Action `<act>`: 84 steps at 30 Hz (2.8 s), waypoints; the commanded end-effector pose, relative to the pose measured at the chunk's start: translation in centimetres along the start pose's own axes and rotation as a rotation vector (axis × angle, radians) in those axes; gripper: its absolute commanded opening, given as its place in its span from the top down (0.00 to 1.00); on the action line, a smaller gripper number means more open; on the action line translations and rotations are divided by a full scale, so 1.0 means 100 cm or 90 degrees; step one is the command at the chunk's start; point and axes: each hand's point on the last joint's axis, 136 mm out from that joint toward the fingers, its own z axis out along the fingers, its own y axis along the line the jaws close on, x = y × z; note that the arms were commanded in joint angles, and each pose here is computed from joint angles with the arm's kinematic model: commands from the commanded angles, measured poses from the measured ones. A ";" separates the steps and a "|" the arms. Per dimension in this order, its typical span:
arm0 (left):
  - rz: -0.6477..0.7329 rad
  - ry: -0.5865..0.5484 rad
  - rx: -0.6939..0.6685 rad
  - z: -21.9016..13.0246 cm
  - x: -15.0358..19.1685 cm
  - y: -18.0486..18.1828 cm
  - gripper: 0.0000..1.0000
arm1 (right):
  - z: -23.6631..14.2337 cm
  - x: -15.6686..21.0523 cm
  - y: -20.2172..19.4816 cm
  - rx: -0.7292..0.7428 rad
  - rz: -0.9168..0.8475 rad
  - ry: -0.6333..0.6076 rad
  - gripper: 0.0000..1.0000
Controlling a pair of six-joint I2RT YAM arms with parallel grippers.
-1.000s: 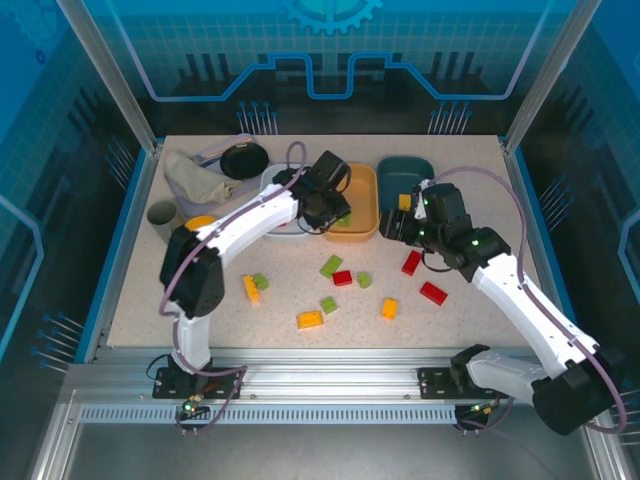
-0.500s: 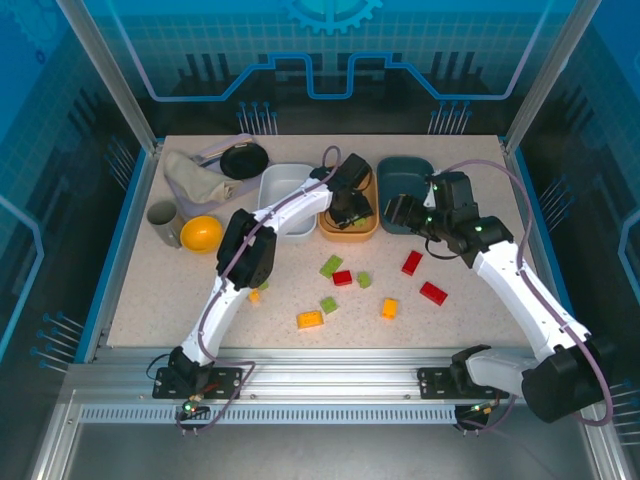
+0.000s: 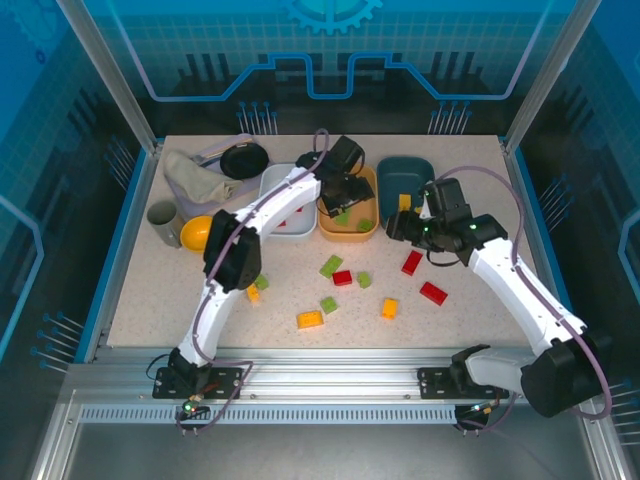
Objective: Sort the legos into containers by color
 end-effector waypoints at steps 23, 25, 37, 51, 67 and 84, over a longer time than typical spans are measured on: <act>0.212 0.101 0.178 -0.128 0.183 0.113 0.17 | 0.079 0.176 -0.051 0.222 0.192 0.353 0.40; 0.209 0.098 0.183 -0.127 0.183 0.112 0.18 | 0.080 0.176 -0.051 0.229 0.192 0.353 0.49; 0.200 0.042 0.190 -0.137 0.164 0.089 0.18 | 0.036 0.077 -0.041 0.253 0.065 0.171 0.78; 0.171 -0.023 0.175 -0.132 0.117 0.041 0.18 | 0.094 -0.109 -0.031 0.131 -0.046 0.092 0.79; 0.113 -0.034 0.127 -0.129 0.114 0.065 0.18 | 0.182 -0.101 -0.049 0.143 0.022 0.203 0.60; 0.024 0.149 -0.027 -0.059 0.146 0.096 0.22 | 0.057 -0.096 0.002 0.085 -0.049 0.024 0.39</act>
